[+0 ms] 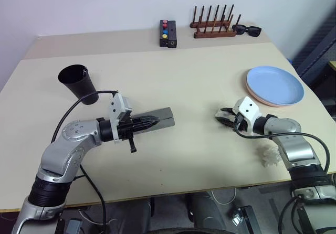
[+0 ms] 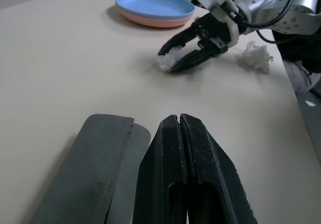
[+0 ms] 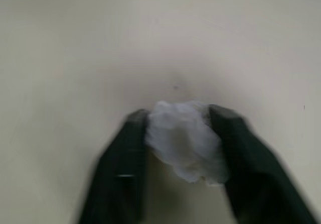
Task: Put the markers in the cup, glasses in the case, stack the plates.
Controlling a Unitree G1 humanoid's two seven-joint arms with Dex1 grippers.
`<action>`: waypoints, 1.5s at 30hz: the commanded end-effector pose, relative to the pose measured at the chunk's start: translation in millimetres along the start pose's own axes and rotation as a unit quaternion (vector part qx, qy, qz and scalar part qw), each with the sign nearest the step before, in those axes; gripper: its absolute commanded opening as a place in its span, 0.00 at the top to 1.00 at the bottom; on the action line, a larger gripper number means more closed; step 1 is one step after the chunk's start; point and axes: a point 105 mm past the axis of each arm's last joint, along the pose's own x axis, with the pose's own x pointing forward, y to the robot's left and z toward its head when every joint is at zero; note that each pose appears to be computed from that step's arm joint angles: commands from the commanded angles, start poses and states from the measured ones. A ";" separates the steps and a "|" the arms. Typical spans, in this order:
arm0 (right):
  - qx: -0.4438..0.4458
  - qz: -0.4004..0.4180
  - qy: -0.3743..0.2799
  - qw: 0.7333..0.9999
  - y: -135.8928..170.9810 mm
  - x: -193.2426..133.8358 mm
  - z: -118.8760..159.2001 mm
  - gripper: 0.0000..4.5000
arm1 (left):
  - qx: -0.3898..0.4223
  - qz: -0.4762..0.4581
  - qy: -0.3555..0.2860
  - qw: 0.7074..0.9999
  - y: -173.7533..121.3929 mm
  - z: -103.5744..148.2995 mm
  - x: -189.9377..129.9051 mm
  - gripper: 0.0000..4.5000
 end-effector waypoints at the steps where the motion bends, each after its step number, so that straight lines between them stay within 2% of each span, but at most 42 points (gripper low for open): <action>1: -0.022 -0.009 -0.012 1.000 -6.0 -4.4 10.9 0.99 | 0.022 -0.001 -0.012 1.000 -1.6 13.5 -2.3 1.00; 5: -0.044 -0.029 -0.023 0.998 -13.1 -11.0 20.3 0.99 | 0.033 0.004 -0.012 0.999 3.4 14.7 -1.4 1.00; 7: -0.072 -0.095 -0.027 0.992 -36.9 -16.9 29.4 0.99 | 0.037 0.011 -0.015 0.999 6.9 15.4 -1.5 1.00; 9: -0.090 -0.202 -0.016 0.975 -78.8 -29.4 34.9 0.99 | 0.046 0.016 -0.026 0.998 8.8 18.9 -0.4 1.00; 11: -0.102 -0.267 0.002 0.958 -105.9 -41.2 34.2 0.99 | 0.047 0.017 -0.036 0.998 10.7 22.4 2.6 1.00; 14: -0.095 -0.320 0.023 0.942 -128.2 -50.3 26.5 0.99 | 0.053 0.009 -0.039 0.998 10.4 23.8 6.8 1.00; 16: -0.057 -0.350 0.035 0.935 -140.5 -54.2 14.3 0.99 | 0.055 0.006 -0.039 0.998 11.2 23.2 8.8 1.00; 20: -0.016 -0.367 0.057 0.929 -149.0 -56.8 -5.0 0.99 | 0.054 0.003 -0.038 0.998 10.7 21.8 9.9 1.00; 23: -0.013 -0.378 0.068 0.923 -153.4 -62.1 -11.6 0.77 | 0.052 0.002 -0.038 0.998 9.2 20.3 9.9 1.00; 26: -0.026 -0.388 0.061 0.919 -156.7 -70.9 -8.7 0.44 | 0.048 0.003 -0.039 0.998 8.3 19.4 9.9 1.00; 27: -0.029 -0.388 0.058 0.919 -156.8 -71.9 -7.2 0.30 | 0.048 0.003 -0.039 0.998 8.2 19.4 10.0 1.00; 28: -0.032 -0.384 0.049 0.921 -155.8 -73.0 -4.3 0.22 | 0.047 0.002 -0.040 0.998 7.8 19.2 10.5 1.00; 30: -0.038 -0.368 0.026 0.929 -151.6 -76.9 1.8 0.22 | 0.044 -0.002 -0.040 0.998 6.4 18.4 12.5 1.00; 32: -0.022 -0.313 -0.033 0.949 -135.5 -87.0 12.0 0.22 | 0.047 -0.017 -0.030 0.998 4.8 14.4 17.7 1.00; 34: -0.002 -0.239 -0.054 0.969 -111.1 -98.2 10.9 0.22 | 0.056 -0.030 -0.014 0.998 4.9 8.6 22.2 1.00; 38: 0.046 -0.136 -0.015 0.990 -68.1 -127.3 -8.9 0.22 | 0.065 -0.051 -0.004 0.997 5.2 5.5 28.4 1.00; 41: 0.089 -0.109 0.004 0.990 -50.5 -151.7 -16.7 0.22 | 0.069 -0.071 0.005 0.995 3.1 3.0 32.1 1.00; 45: 0.127 -0.070 0.030 0.989 -21.8 -166.1 -24.6 0.22 | 0.074 -0.083 0.010 0.994 1.5 0.2 35.8 1.00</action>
